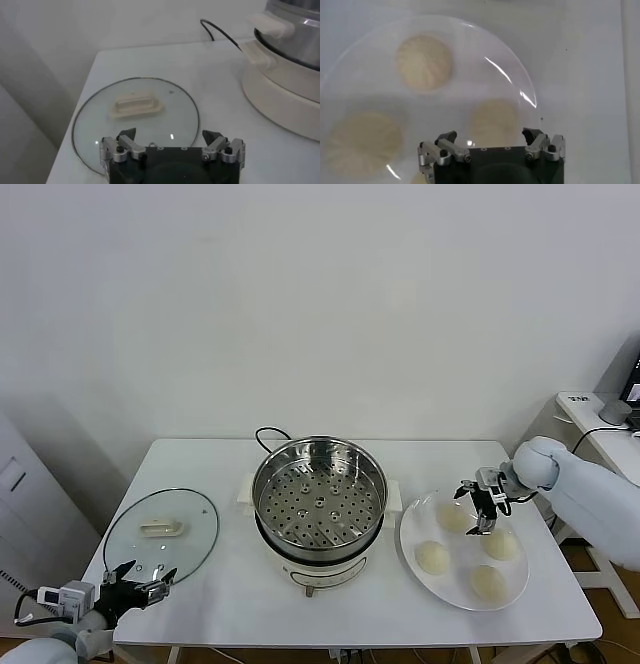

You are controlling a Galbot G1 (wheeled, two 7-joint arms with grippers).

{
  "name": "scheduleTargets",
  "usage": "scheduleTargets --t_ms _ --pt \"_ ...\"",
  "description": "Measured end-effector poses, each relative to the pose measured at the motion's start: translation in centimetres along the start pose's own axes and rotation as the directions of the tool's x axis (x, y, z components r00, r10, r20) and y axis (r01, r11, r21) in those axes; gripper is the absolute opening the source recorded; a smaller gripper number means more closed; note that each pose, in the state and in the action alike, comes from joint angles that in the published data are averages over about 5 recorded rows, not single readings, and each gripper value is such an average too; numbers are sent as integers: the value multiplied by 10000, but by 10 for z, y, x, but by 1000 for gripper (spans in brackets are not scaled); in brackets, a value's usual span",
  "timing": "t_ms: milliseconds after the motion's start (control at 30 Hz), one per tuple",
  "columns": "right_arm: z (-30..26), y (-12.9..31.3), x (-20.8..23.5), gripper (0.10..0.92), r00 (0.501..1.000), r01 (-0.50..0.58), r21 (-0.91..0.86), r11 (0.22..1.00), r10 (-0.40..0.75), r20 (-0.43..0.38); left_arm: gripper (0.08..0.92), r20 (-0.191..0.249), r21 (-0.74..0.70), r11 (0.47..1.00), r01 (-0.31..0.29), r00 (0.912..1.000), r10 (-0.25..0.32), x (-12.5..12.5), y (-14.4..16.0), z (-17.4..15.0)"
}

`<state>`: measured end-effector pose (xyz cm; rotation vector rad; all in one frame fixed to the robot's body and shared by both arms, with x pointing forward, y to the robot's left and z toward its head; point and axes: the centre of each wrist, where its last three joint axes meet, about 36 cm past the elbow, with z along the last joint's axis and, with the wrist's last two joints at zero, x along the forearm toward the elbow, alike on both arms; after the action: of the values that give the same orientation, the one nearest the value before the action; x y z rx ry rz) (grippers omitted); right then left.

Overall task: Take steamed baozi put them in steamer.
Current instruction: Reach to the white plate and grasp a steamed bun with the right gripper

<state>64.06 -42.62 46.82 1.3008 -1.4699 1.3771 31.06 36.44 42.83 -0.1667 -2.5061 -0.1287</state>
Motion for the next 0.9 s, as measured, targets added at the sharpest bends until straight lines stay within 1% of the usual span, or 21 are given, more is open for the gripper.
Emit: scheduleTargets --t_ms 167,400,500,667,767,900 --pt "-5 -6 -9 777 10000 90 51 9999 -90 -37 823 -19 -33 10000 -5 10000 5 0 0 0" --pt "-12 -14 -19 698 9996 270 114 9996 -270 16 823 -51 -56 10000 -60 10000 60 2 -2 0" --pt "-14 -16 -22 637 9993 376 140 9992 -376 14 823 -52 -53 10000 -81 10000 80 2 -3 -1" --pt "-15 -19 -21 509 9988 497 188 9986 -497 -9 823 -63 -33 10000 -81 9999 81 3 -5 -1" --pt "-15 -20 -18 480 9987 512 206 9985 -512 -6 823 -74 -17 10000 -73 9999 72 4 -6 -1" --pt "-15 -22 -11 476 9987 510 237 9984 -510 3 823 -69 11 10000 -46 10000 46 5 -6 -1"
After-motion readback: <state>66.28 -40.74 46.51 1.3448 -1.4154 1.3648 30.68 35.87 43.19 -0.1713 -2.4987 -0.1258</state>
